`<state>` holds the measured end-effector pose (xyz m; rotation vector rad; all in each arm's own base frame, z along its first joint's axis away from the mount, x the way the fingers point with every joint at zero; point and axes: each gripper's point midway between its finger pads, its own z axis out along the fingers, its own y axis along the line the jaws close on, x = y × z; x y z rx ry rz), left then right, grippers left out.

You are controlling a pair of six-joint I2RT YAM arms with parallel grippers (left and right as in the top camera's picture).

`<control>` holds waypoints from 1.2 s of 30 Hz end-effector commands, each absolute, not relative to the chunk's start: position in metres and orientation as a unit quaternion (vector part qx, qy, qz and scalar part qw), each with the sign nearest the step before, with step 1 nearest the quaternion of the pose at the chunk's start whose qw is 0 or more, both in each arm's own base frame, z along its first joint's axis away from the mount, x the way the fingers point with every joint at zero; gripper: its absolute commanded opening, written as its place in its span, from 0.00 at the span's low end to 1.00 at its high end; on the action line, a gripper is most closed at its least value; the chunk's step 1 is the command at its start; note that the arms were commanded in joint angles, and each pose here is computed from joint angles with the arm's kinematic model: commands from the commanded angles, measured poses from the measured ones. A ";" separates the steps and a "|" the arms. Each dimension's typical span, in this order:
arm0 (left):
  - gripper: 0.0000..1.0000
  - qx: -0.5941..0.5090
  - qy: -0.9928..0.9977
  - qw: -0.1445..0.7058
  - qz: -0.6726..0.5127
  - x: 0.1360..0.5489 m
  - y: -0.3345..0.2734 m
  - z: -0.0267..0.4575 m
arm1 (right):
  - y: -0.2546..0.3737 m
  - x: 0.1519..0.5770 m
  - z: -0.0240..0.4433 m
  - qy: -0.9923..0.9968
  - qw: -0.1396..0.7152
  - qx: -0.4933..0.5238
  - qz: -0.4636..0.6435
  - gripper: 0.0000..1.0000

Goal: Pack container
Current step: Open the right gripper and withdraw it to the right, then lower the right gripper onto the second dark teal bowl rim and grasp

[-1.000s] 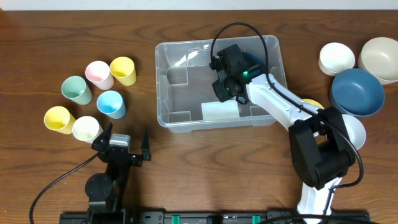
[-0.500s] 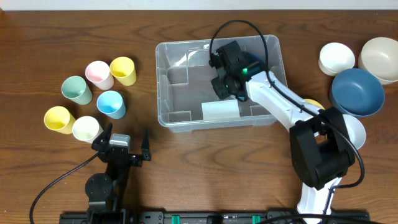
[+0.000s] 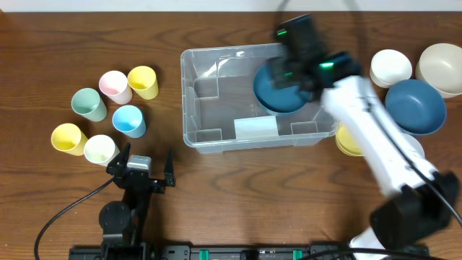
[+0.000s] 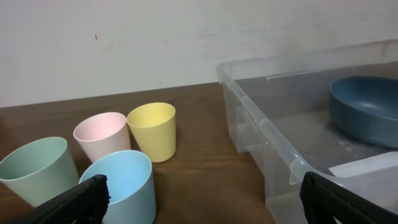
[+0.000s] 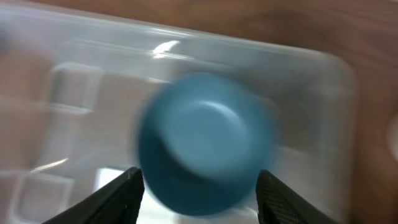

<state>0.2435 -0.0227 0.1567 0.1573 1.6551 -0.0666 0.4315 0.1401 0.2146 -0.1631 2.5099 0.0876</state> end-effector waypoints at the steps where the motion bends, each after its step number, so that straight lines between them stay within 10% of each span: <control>1: 0.98 0.073 0.750 0.657 -0.032 0.243 -0.023 0.141 | 0.051 0.432 0.239 0.942 0.320 0.105 -0.002 0.60; 14: 0.98 0.073 0.750 0.657 -0.032 0.243 -0.023 0.141 | -0.154 0.339 0.191 0.898 0.169 0.403 -0.047 0.58; 36: 0.98 0.073 0.750 0.657 -0.032 0.243 -0.023 0.141 | -0.232 0.307 0.106 0.856 0.184 0.479 -0.068 0.46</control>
